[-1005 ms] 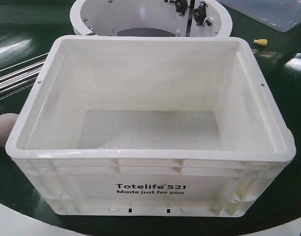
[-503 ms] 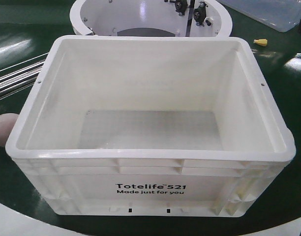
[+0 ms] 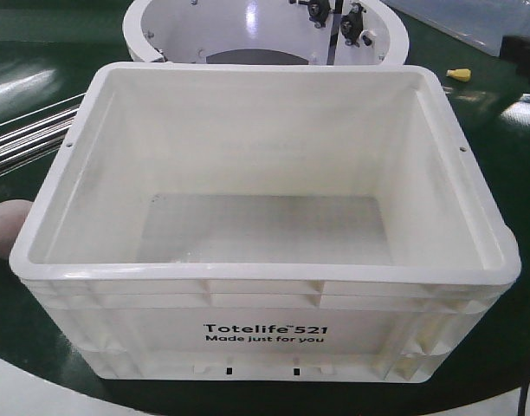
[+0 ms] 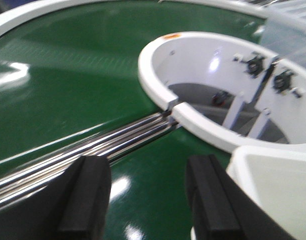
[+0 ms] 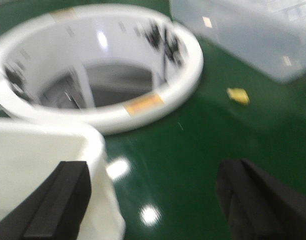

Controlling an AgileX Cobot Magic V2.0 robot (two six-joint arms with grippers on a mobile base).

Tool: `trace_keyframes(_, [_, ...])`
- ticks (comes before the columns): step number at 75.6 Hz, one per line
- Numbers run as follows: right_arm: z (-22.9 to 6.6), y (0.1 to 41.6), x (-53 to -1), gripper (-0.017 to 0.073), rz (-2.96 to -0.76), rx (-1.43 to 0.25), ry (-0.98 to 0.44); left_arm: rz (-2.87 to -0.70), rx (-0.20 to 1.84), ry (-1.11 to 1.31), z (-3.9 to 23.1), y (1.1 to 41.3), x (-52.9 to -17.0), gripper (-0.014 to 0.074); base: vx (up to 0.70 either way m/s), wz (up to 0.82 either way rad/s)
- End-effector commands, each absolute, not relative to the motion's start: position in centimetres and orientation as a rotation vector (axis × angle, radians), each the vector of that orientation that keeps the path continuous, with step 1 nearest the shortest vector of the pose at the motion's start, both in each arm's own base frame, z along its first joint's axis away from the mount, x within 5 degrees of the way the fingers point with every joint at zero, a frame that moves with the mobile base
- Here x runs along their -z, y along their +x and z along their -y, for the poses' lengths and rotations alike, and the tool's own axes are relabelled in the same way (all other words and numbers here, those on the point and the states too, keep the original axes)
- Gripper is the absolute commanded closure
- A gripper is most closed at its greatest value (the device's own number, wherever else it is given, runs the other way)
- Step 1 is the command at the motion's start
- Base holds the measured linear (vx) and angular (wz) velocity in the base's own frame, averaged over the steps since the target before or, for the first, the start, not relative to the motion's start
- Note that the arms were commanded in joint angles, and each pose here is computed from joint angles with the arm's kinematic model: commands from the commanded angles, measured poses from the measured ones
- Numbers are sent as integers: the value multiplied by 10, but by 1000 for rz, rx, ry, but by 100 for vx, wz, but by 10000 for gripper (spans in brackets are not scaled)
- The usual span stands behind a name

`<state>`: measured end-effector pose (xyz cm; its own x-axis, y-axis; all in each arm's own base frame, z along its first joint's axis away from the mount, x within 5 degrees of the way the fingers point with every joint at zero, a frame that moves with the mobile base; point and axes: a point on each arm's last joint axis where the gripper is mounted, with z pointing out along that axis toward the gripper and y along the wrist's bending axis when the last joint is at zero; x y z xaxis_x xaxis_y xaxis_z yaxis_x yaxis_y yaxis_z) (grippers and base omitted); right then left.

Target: Place moving items into box and shelve

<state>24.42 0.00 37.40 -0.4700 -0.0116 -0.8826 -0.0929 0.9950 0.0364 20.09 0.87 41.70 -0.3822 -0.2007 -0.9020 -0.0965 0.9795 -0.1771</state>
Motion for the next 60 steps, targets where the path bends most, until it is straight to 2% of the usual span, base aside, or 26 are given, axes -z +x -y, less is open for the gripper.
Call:
trace_keyframes(1, [12, 254, -383, -11, -2072, 30, -9, -1925, 115, -255, -14, 210, -427, 116, 0, 0])
trace_keyframes(12, [23, 266, -356, -11, -2289, 134, 61, -2080, 131, -319, -17, 234, -401, 116, 0, 0])
trace_keyframes(24, [19, 281, -323, -11, -2483, 56, 60, -2286, 141, -387, -19, 259, -365, 116, 0, 0])
trace_keyframes(35, [16, 292, -306, -11, -2546, -4, 80, -2451, 132, -415, -20, 276, -335, 116, 0, 0])
trace_keyframes(60, [14, 308, -274, -11, -2669, -44, 70, -2629, 120, -449, -22, 303, -289, 116, 0, 0])
